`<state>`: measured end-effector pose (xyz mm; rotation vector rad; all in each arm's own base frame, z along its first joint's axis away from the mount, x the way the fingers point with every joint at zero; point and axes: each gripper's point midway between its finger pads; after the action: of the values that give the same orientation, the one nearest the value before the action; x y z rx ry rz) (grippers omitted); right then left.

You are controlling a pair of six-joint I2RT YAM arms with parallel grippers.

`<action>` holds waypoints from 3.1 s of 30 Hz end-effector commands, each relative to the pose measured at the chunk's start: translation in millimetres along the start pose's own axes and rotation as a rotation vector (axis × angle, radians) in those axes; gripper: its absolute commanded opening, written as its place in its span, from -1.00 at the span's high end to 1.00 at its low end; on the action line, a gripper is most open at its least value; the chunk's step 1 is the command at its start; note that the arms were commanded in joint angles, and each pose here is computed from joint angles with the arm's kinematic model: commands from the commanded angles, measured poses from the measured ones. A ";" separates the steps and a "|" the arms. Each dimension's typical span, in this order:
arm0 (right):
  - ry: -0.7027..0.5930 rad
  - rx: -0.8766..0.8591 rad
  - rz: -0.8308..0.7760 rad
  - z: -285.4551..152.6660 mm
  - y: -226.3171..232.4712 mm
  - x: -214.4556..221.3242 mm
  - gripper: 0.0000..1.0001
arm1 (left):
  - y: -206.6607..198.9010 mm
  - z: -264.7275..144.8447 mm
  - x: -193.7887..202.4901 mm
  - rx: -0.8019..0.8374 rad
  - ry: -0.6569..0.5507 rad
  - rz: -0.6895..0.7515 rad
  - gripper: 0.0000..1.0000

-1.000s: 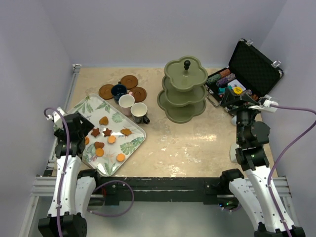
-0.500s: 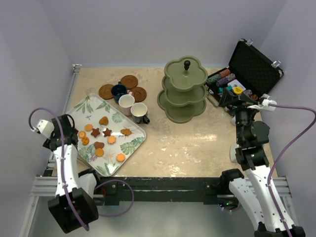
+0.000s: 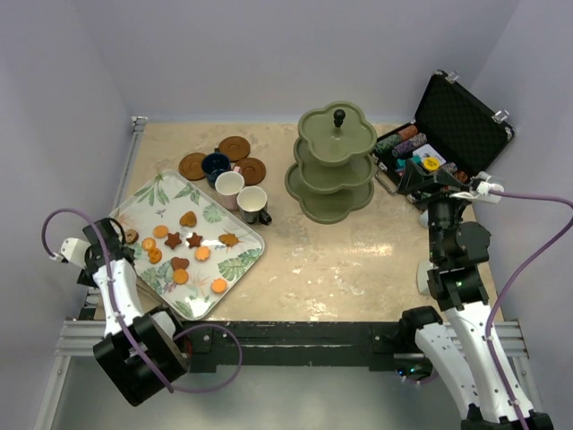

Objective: Serve the afternoon tea
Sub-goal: Pick up the clamp from the corner of the board.

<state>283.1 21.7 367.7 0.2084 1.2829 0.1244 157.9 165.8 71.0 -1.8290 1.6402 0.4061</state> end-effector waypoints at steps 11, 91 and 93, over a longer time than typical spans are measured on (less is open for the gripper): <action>-0.044 -0.038 0.010 4.2 8.7 -14.6 -0.91 | -11.0 28.0 3.2 0.026 0.053 -0.052 -0.16; 0.303 -0.790 -0.029 -126.6 400.3 91.9 -0.68 | -150.5 -134.5 50.3 0.604 0.171 0.138 1.00; 0.324 -0.815 -0.073 -149.3 416.7 108.0 -0.68 | -155.0 -140.9 56.4 0.624 0.177 0.143 1.00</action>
<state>198.8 438.6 296.9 -0.6243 1.5128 0.6246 272.3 45.5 155.5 -1.3196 1.8508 -0.1276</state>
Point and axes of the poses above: each gripper's point midway between its finger pads, its own z axis out along the fingers, its own y axis along the line the jaws close on, x = y × z, and after that the axes turned 12 degrees about -z, right-handed
